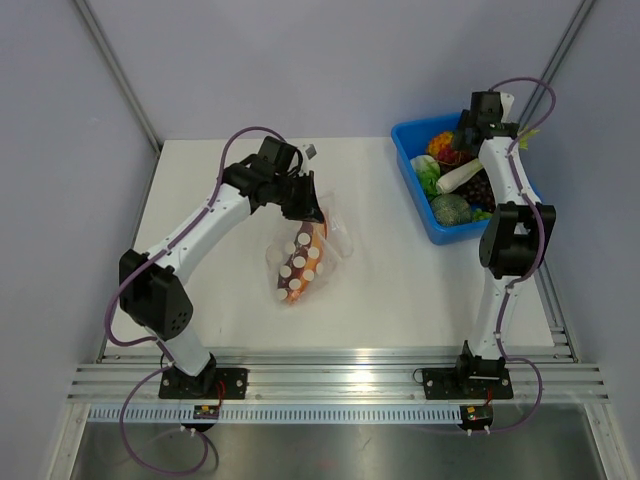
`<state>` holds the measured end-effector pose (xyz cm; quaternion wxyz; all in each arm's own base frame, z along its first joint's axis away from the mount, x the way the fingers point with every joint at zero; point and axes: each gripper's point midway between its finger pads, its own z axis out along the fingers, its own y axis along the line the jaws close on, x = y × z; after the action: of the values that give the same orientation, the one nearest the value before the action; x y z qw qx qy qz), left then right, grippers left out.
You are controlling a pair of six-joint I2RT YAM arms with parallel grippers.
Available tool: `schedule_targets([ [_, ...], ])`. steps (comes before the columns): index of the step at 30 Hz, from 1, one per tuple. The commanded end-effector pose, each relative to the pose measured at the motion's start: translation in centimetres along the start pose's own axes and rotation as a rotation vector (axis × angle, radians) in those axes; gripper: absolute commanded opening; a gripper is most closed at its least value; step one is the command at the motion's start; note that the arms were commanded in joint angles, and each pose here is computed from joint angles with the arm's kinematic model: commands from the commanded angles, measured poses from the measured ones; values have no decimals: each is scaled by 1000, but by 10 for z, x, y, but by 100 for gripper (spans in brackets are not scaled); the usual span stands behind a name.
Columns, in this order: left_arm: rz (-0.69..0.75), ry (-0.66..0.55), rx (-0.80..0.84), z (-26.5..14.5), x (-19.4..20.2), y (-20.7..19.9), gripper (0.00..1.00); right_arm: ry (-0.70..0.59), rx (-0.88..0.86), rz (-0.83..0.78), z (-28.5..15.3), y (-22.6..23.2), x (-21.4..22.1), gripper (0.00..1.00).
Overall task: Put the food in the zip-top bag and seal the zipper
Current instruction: Adjust the fake vegetable in the bin.
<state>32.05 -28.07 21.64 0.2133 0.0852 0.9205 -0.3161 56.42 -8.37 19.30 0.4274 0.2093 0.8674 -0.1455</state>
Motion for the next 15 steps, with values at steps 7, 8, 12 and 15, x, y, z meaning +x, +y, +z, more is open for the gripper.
schedule_targets([
  [7,26,-40,58,-7,-7,-18,0,75,-143,173,-10,6,8,99],
  [8,23,-40,55,-7,-8,-17,0,76,-151,190,-11,3,9,100],
  [12,20,-38,68,-4,-8,-19,0,59,-369,316,-23,11,11,98],
  [15,17,-31,82,-1,-8,-22,0,63,-421,373,-30,-1,4,96],
])
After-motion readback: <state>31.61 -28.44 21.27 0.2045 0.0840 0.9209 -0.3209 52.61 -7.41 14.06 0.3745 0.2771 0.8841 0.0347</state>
